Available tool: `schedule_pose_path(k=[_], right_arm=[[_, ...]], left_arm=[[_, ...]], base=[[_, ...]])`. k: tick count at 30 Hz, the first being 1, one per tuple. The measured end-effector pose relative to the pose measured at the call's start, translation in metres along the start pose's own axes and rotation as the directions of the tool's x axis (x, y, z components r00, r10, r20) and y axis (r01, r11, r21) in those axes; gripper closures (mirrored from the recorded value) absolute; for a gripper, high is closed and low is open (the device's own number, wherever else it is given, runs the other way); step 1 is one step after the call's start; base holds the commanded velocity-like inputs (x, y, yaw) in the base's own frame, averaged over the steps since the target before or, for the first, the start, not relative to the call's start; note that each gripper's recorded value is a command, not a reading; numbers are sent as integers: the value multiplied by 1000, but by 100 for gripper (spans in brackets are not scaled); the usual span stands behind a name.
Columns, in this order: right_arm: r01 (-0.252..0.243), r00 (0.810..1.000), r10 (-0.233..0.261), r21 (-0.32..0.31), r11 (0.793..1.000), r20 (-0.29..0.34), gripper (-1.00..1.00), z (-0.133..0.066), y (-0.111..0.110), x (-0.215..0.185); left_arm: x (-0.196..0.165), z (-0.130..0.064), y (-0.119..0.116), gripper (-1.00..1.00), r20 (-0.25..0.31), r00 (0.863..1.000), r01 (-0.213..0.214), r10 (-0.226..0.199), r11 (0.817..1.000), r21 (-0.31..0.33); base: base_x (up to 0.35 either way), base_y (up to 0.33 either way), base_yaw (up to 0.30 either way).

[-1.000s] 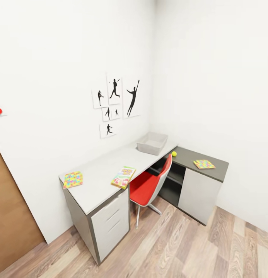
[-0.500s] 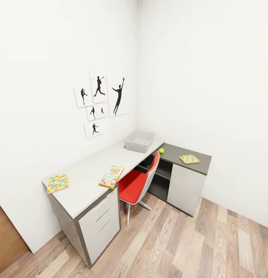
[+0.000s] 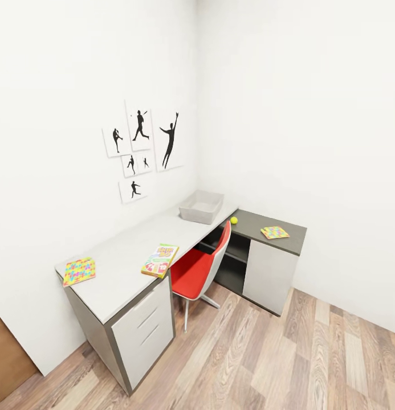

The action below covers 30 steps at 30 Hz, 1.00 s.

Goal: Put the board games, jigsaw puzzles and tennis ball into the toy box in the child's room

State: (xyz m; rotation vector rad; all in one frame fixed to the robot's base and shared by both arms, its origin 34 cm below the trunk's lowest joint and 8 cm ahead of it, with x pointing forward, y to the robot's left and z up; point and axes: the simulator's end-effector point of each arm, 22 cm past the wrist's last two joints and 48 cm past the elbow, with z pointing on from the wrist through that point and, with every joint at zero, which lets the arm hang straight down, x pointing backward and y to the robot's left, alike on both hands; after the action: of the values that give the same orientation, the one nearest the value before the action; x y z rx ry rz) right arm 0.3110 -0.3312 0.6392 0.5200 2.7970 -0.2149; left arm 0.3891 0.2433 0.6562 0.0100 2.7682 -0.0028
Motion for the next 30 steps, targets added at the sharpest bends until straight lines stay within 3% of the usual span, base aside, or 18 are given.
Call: schedule_pose_path(k=[18, 30], right_arm=[[-19, 1000, 19, -1, 1000, -3, -100, 0, 1, 1], [-20, 1000, 19, -3, 1000, -13, -100, 0, 1, 4]], left_arm=[[0, 0, -1, -100, 0, 1000, -1, 1, 1000, 3], [0, 0, -1, -100, 0, 1000, -3, 3, 1000, 2]], base=[[0, 0, -9], [0, 0, -234]])
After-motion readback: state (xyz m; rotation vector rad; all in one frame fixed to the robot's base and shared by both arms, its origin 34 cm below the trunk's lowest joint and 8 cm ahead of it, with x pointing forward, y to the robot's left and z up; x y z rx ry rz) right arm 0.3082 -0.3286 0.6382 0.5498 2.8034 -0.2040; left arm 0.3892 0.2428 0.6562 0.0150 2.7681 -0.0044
